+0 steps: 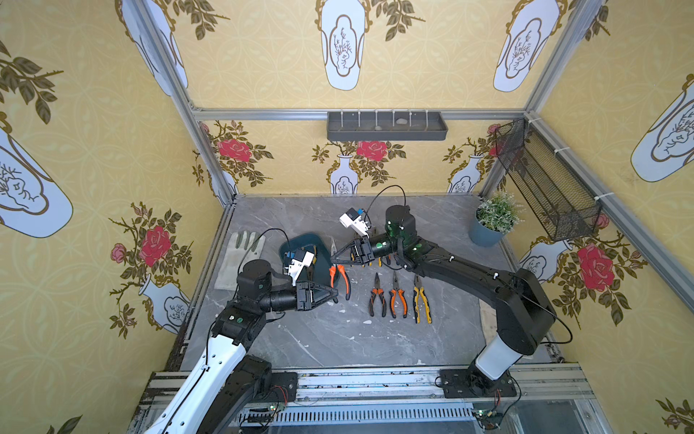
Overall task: Take the pliers out of the storage box
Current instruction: Place the pliers at the center of the board.
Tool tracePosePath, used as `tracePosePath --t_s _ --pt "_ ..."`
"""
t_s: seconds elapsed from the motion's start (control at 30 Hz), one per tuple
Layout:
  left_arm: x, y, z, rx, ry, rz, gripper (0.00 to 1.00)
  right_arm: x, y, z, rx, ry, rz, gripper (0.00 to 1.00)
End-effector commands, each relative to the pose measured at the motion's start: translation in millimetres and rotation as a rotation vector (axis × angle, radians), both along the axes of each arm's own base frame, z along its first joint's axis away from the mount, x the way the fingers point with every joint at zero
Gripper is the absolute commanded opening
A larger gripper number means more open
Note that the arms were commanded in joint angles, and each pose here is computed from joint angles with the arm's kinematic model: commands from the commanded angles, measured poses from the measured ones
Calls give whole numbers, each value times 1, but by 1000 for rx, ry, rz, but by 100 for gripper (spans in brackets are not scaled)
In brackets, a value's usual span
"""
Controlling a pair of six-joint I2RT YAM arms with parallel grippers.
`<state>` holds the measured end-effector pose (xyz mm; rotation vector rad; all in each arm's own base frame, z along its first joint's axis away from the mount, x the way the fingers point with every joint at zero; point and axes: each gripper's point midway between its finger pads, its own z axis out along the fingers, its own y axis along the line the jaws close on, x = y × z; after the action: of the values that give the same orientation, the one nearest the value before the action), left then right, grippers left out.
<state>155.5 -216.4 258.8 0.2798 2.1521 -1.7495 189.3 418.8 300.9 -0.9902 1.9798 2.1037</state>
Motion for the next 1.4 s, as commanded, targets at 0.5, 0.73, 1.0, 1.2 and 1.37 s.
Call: tracePosePath --t_s 0.5,0.73,1.0,1.2,1.37 --pt "5 7 -2 99 -70 59 0 20 4 -11 -122 -134 -153 37" --pt "11 18 -15 200 -98 129 0 77 -27 -51 -609 -340 -474 54" --pt "35 47 -46 421 -83 316 0 64 -20 -53 -718 -400 -529 52" --pt "43 60 -52 489 -82 384 0 54 -3 -43 -678 -384 -532 53" --pt "43 62 -55 516 -85 396 0 53 6 -43 -659 -353 -532 56"
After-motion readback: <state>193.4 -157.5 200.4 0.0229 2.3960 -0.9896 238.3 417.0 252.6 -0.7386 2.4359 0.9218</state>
